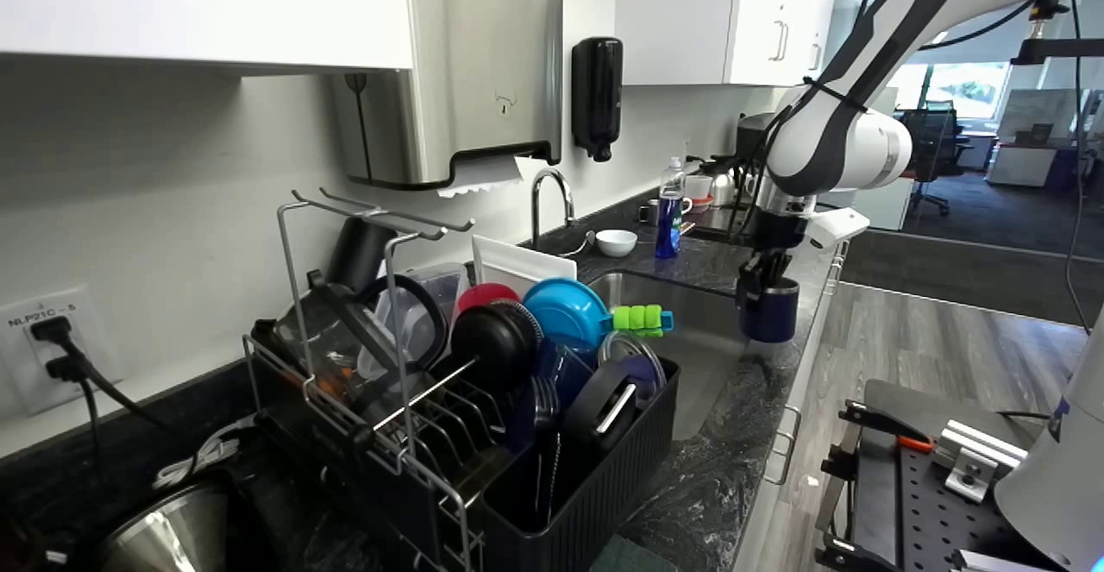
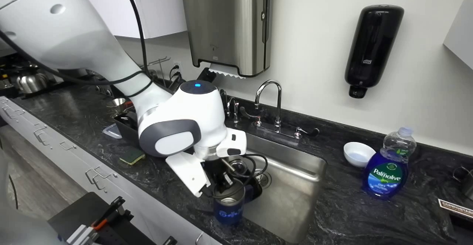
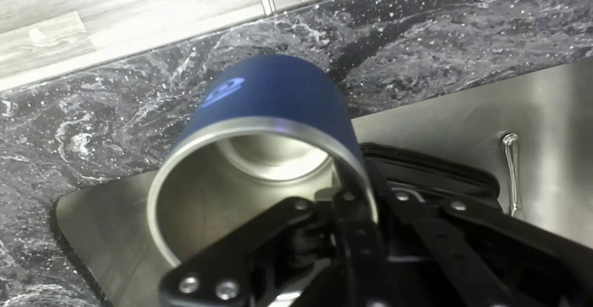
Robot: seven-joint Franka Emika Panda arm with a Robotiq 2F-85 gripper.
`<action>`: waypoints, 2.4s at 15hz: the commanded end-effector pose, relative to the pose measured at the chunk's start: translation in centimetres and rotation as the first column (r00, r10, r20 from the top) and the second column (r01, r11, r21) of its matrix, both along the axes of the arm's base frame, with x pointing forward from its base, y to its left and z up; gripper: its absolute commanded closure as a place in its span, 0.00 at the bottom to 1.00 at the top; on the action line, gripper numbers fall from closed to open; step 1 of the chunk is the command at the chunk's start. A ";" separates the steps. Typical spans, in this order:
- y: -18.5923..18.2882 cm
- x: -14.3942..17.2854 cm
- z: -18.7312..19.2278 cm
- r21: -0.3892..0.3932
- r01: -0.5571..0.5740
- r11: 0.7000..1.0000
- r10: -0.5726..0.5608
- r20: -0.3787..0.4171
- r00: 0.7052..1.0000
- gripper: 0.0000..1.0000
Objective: Take the blue travel mug from the plate rack and place is on the edge of the sink
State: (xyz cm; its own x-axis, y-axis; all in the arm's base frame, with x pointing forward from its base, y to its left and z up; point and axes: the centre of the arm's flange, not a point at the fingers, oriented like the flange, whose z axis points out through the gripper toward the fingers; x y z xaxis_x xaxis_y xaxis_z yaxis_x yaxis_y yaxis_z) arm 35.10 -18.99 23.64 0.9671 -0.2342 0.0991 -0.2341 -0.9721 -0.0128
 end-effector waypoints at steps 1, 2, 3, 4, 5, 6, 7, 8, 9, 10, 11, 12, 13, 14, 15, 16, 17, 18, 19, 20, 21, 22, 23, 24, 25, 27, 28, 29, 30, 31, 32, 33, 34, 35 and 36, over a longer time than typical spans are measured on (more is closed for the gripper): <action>-0.5 -0.4 -0.7 -0.003 0.022 1.000 -0.022 0.043 0.999 0.98; -0.7 -0.5 -0.7 -0.008 0.032 0.999 -0.032 0.048 0.998 0.98; -1.0 -0.5 -0.7 -0.014 0.042 0.999 -0.041 0.054 0.998 0.98; -1.3 -0.5 -0.6 -0.021 0.047 0.999 -0.046 0.062 0.997 0.98; -1.6 -0.5 -0.5 -0.030 0.054 0.998 -0.052 0.068 0.996 0.98; -2.0 -0.5 -0.6 -0.038 0.063 0.997 -0.060 0.075 0.995 0.98; -2.3 -0.6 -0.6 -0.042 0.072 0.997 -0.068 0.081 0.994 0.98; -2.7 -0.6 -0.7 -0.049 0.080 0.996 -0.075 0.086 0.993 0.98; -3.0 -0.7 -0.8 -0.052 0.088 0.995 -0.083 0.087 0.993 0.98; -3.3 -0.8 -1.0 -0.055 0.095 0.994 -0.090 0.089 0.992 0.98; -3.6 -0.9 -1.1 -0.059 0.102 0.993 -0.097 0.091 0.991 0.98; -3.8 -0.9 -1.3 -0.063 0.108 0.992 -0.102 0.093 0.990 0.98; -3.9 -1.0 -1.4 -0.067 0.114 0.991 -0.108 0.094 0.990 0.98; -4.2 -1.1 -1.6 -0.069 0.116 0.991 -0.110 0.093 0.990 0.98; -4.3 -1.1 -1.7 -0.072 0.120 0.990 -0.113 0.095 0.989 0.98; -4.4 -1.1 -1.8 -0.074 0.124 0.990 -0.116 0.097 0.988 0.98; -4.5 -1.2 -2.0 -0.075 0.127 0.989 -0.119 0.099 0.988 0.98; -4.5 -1.2 -2.2 -0.077 0.130 0.989 -0.122 0.100 0.987 0.98; -4.5 -1.2 -2.2 -0.077 0.132 0.988 -0.124 0.101 0.987 0.98; -4.6 -1.2 -2.4 -0.078 0.137 0.987 -0.129 0.103 0.986 0.98; -4.6 -1.2 -2.5 -0.080 0.140 0.987 -0.132 0.103 0.986 0.98; -4.6 -1.2 -2.6 -0.081 0.142 0.987 -0.133 0.105 0.986 0.98; -4.5 -1.2 -2.8 -0.084 0.143 0.986 -0.134 0.105 0.985 0.98; -4.5 -1.2 -3.0 -0.088 0.143 0.986 -0.134 0.103 0.986 0.98; -4.5 -1.2 -3.2 -0.089 0.142 0.986 -0.133 0.101 0.986 0.98; -4.4 -1.3 -3.6 -0.095 0.138 0.986 -0.129 0.094 0.987 0.98; -4.3 -1.3 -3.9 -0.100 0.134 0.986 -0.125 0.090 0.988 0.98; -4.3 -1.3 -4.2 -0.104 0.132 0.986 -0.124 0.085 0.989 0.98; -4.2 -1.3 -4.4 -0.108 0.129 0.986 -0.120 0.082 0.989 0.98; -4.1 -1.3 -4.7 -0.109 0.126 0.986 -0.118 0.077 0.990 0.98; -4.0 -1.2 -4.7 -0.116 0.123 0.986 -0.114 0.083 0.990 0.98; -4.0 -1.1 -4.7 -0.118 0.121 0.986 -0.111 0.084 0.990 0.98; -4.0 -1.0 -4.6 -0.120 0.118 0.986 -0.108 0.087 0.990 0.98; -4.0 -0.9 -4.7 -0.123 0.117 0.986 -0.107 0.089 0.990 0.98; -4.0 -0.8 -4.6 -0.124 0.115 0.986 -0.104 0.090 0.990 0.98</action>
State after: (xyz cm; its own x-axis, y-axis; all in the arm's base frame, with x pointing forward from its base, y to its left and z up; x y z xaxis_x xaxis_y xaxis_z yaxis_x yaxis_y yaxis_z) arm 33.82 -22.79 20.00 0.9187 -0.3361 0.2073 -0.3568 -0.9314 0.0714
